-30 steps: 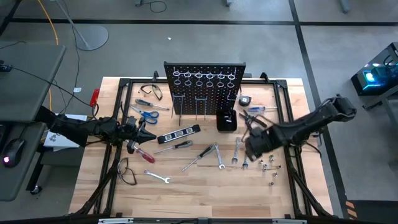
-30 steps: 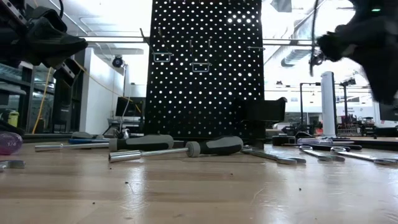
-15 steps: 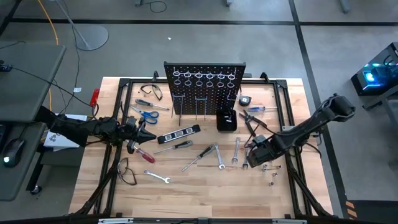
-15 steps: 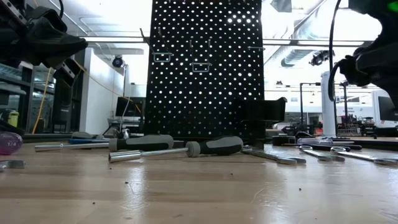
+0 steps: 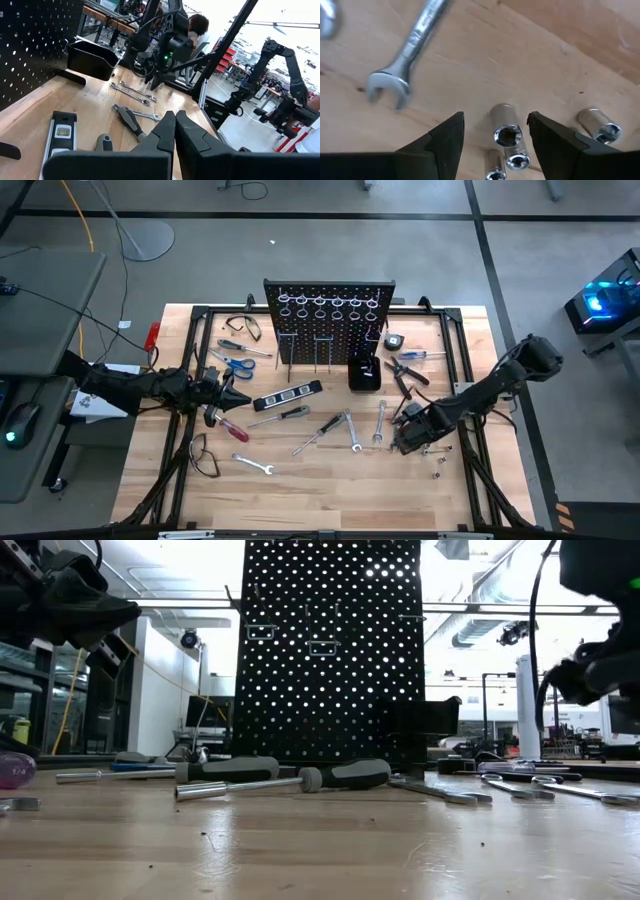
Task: Hang tools onto peg board
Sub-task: Put the silver socket in the black bin on the pegboard
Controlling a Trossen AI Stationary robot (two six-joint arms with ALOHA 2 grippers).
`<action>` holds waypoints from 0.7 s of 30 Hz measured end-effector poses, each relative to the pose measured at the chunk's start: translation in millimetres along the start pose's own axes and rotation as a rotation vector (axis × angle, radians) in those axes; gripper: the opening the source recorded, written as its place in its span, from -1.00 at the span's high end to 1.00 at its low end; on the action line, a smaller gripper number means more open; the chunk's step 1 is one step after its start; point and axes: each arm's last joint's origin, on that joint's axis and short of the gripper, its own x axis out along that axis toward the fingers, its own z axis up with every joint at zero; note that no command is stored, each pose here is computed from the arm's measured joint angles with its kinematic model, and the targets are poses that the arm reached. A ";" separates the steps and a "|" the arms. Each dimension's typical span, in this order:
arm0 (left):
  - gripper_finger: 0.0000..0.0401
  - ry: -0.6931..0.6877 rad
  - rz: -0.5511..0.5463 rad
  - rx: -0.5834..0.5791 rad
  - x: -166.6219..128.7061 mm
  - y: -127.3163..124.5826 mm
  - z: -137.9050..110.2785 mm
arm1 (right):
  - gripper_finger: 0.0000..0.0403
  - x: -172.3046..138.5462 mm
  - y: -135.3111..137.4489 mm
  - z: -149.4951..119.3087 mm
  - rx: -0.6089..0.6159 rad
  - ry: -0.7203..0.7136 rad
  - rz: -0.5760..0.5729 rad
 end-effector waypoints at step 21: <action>1.00 0.000 0.000 0.000 0.0 0.0 0.0 | 0.80 -41.4 13.1 1.1 -0.072 -0.118 -0.061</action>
